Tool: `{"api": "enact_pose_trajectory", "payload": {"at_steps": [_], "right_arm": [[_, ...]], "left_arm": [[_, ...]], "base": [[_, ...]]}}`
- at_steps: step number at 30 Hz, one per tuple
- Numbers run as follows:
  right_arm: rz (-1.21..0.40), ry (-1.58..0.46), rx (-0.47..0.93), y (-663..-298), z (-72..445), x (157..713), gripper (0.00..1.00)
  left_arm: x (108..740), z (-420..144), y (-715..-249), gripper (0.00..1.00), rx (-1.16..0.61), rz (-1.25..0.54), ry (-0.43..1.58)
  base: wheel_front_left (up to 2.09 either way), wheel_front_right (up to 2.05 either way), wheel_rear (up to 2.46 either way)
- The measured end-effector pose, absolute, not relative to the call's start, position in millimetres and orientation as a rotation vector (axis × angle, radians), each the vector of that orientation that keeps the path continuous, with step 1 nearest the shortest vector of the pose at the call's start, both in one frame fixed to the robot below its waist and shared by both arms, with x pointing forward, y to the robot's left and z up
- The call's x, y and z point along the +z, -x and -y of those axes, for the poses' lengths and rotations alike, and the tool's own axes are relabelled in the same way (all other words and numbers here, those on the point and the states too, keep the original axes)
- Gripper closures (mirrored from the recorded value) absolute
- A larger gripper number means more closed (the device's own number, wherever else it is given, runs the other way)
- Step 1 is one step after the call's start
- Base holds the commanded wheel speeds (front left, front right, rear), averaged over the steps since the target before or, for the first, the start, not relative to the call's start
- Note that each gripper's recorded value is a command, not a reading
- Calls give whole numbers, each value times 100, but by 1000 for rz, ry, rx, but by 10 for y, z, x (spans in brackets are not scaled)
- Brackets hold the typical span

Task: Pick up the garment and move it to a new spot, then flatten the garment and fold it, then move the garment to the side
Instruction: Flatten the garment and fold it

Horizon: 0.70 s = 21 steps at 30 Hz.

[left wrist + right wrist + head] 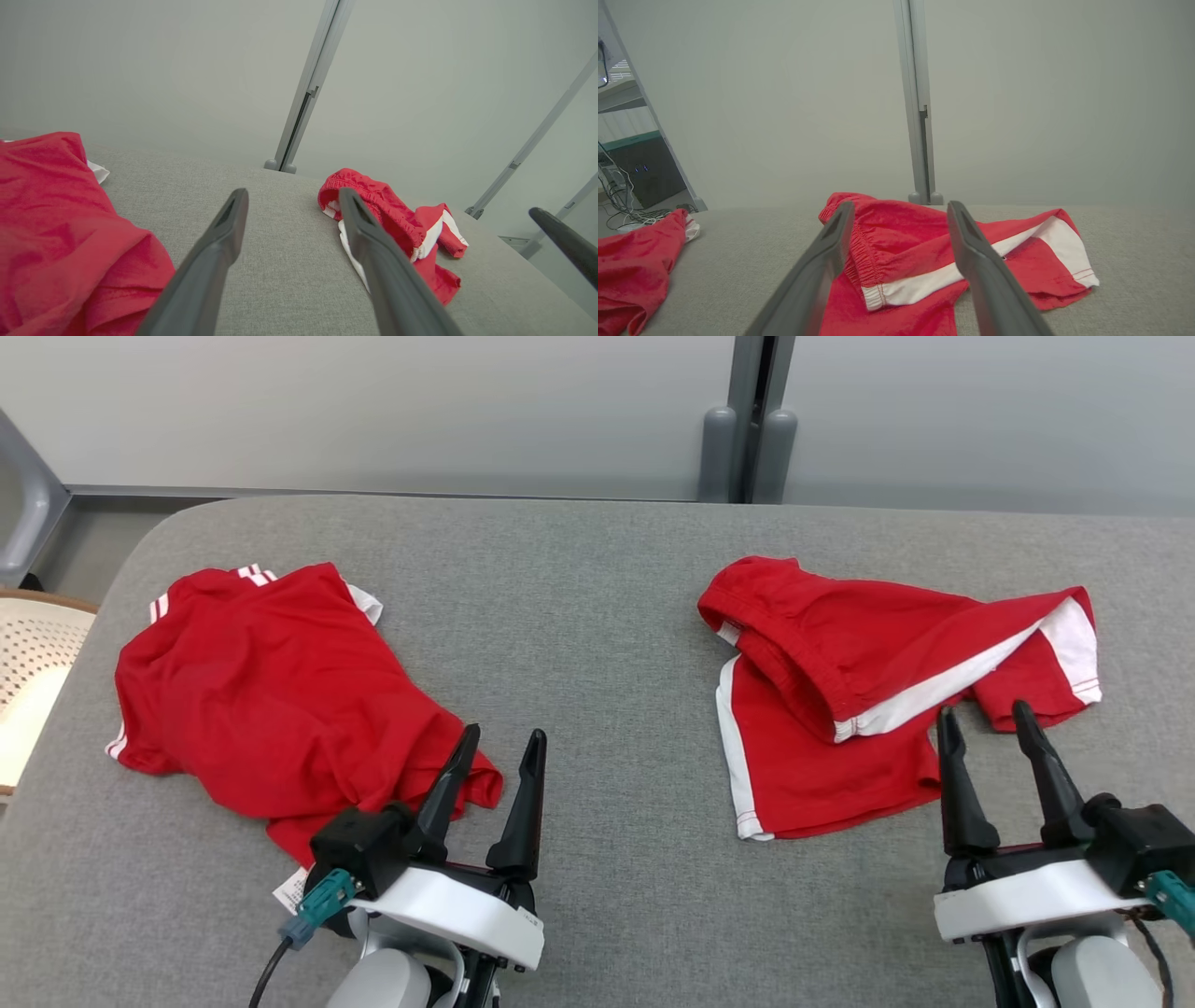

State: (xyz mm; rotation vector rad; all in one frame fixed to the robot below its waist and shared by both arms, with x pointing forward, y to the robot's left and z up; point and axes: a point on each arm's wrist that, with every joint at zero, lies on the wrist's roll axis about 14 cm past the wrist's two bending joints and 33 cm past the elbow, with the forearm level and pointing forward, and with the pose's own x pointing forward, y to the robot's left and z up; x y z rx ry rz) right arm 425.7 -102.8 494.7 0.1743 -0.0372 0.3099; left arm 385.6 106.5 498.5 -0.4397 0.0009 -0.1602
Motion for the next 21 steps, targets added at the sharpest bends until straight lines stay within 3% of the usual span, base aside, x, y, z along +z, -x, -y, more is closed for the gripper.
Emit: {"api": "enact_pose_trajectory", "payload": {"at_steps": [21], "right_arm": [[-216, 51, 432, -4636, 594, 4118, 0]], "left_arm": [[4832, -1351, -3763, 0, -58, -36, 437]], "base": [[0, 0, 0]]}}
